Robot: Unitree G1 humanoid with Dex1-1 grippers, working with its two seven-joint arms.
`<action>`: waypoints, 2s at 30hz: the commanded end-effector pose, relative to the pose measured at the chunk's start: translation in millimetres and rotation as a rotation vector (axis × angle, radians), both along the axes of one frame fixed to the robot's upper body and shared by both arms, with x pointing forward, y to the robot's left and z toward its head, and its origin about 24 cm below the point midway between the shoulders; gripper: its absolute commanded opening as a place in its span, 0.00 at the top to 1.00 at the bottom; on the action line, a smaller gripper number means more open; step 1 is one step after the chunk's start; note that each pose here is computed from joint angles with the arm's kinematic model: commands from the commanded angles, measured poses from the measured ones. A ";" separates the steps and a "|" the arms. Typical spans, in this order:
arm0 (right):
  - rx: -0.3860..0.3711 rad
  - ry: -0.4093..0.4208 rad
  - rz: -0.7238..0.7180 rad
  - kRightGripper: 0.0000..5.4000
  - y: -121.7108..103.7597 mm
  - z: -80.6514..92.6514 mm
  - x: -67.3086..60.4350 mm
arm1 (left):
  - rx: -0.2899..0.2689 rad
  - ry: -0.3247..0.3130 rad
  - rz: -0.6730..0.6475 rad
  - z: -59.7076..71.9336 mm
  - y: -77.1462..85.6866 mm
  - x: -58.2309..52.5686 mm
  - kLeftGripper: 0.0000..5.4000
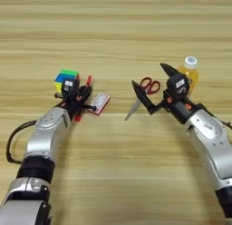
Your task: Move the objects on the table
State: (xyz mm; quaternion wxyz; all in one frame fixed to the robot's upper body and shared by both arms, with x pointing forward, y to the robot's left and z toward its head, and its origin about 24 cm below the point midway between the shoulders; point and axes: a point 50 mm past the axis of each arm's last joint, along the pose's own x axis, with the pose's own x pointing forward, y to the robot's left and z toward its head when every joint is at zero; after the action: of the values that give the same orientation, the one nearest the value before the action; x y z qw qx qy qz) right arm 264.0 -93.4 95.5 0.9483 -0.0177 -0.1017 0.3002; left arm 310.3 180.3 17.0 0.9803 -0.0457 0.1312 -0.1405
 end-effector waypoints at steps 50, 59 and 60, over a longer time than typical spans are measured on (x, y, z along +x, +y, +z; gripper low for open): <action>-0.004 0.010 -0.012 0.00 -1.8 -2.2 3.6 | 0.056 0.065 0.042 -32.6 -11.5 -10.0 0.46; -0.004 0.011 -0.013 0.00 -2.2 -2.8 3.9 | 0.029 0.002 0.023 -24.7 -16.1 -8.9 0.32; -0.004 0.011 -0.013 0.00 -2.3 -2.8 3.9 | 0.022 -0.009 0.020 -23.1 -17.0 -8.8 0.32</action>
State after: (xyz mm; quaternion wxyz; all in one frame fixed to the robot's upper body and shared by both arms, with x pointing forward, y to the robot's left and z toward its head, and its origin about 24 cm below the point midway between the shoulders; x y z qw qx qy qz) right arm 265.3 -94.3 89.8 0.9501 -0.0172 -0.0897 0.2983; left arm 309.0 166.1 2.1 0.9852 -0.0328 0.1149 -0.1232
